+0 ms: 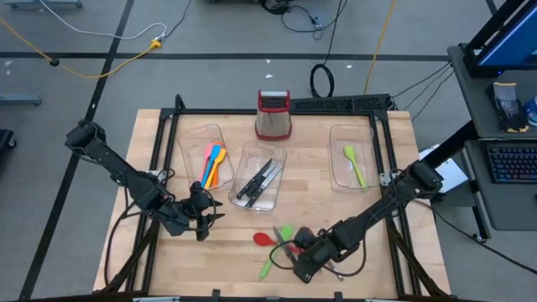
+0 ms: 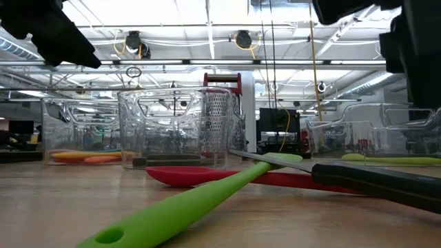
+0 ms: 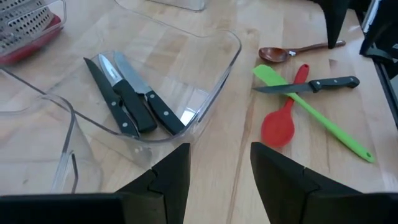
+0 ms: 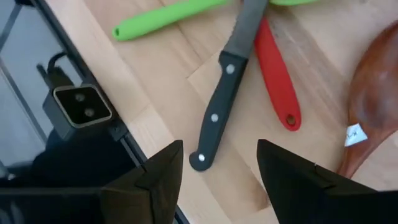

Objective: Pick & Place Kitchen Items
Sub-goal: Put the black knife into the middle transparent bin

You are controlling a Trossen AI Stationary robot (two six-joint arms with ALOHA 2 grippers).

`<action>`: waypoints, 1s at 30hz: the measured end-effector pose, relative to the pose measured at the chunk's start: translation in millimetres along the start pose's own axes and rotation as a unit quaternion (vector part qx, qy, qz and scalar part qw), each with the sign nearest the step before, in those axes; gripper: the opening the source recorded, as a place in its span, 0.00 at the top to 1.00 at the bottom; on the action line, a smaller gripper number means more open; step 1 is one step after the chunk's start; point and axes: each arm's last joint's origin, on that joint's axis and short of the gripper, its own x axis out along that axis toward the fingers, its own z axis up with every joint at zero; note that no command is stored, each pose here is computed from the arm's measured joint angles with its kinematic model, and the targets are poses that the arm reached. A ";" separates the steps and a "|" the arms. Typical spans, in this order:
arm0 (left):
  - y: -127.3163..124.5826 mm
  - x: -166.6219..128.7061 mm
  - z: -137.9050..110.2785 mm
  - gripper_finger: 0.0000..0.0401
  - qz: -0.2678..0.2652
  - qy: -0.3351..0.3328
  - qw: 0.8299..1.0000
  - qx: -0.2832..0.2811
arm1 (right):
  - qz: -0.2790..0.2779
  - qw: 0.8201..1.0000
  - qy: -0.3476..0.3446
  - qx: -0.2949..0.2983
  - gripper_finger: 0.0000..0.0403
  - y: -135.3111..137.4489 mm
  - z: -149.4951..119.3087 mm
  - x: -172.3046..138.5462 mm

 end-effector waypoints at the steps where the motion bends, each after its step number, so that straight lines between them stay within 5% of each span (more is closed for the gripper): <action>1: 0.0 0.0 0.0 0.58 0.000 0.000 1.000 0.000 | 0.000 1.000 -0.001 0.005 0.51 -0.6 -0.1 0.7; 10: -0.1 0.0 0.0 0.58 -0.001 0.001 1.000 -0.001 | 0.002 1.000 0.000 0.026 0.51 -0.3 -1.9 4.1; 20: -0.2 0.0 -0.1 0.58 -0.003 0.002 1.000 -0.009 | 0.004 0.995 0.086 0.051 0.51 -6.4 -0.3 57.5; 30: -2.6 -2.1 -1.8 0.58 -0.011 0.004 1.000 -0.006 | -0.012 0.997 0.053 0.057 0.51 -8.7 1.5 61.6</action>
